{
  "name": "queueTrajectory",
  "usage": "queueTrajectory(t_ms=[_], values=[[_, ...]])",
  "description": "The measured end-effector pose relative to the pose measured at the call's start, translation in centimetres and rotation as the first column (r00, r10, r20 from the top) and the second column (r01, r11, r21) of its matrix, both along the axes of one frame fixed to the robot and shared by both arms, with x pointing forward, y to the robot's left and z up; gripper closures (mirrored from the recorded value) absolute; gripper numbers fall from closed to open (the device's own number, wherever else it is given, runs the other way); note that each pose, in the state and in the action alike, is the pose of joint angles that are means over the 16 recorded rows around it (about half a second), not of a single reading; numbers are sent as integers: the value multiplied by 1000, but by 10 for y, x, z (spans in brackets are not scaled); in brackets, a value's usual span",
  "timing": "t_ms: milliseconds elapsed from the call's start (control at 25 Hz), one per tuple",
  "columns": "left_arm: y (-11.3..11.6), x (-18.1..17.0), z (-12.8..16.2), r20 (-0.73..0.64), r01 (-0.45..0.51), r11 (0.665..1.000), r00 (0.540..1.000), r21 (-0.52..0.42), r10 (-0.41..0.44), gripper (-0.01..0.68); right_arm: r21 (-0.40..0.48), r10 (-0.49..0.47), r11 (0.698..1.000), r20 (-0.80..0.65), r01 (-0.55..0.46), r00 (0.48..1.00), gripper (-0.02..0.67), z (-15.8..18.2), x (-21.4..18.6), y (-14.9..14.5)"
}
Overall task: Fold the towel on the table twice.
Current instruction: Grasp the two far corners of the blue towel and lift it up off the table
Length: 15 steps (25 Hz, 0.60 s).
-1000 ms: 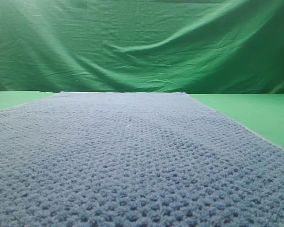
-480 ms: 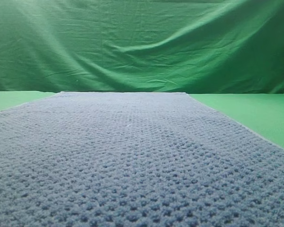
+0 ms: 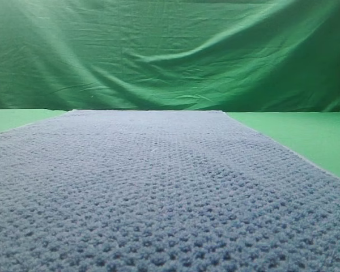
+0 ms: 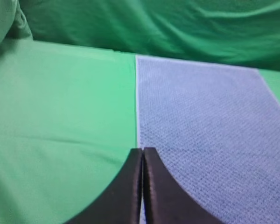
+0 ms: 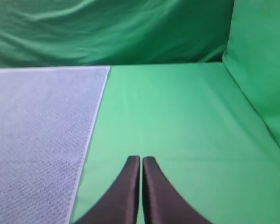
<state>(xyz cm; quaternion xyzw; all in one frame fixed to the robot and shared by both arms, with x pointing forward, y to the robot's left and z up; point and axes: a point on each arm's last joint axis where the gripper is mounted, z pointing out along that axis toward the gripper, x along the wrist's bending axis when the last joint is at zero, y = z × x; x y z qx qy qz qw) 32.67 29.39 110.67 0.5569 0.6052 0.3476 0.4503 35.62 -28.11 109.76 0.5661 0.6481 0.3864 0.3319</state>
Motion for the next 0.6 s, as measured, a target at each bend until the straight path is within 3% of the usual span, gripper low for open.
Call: queueTrajectory(t_ms=[240, 600], values=[[-5, 36, 7, -231, 63, 996, 972, 63, -47, 673, -32, 76, 996, -217, -85, 973, 649, 13, 31, 18], [-18, 111, -11, -485, 151, 983, 871, 103, -83, 673, -66, 166, 973, -471, -222, 866, 649, -1, 100, 67]])
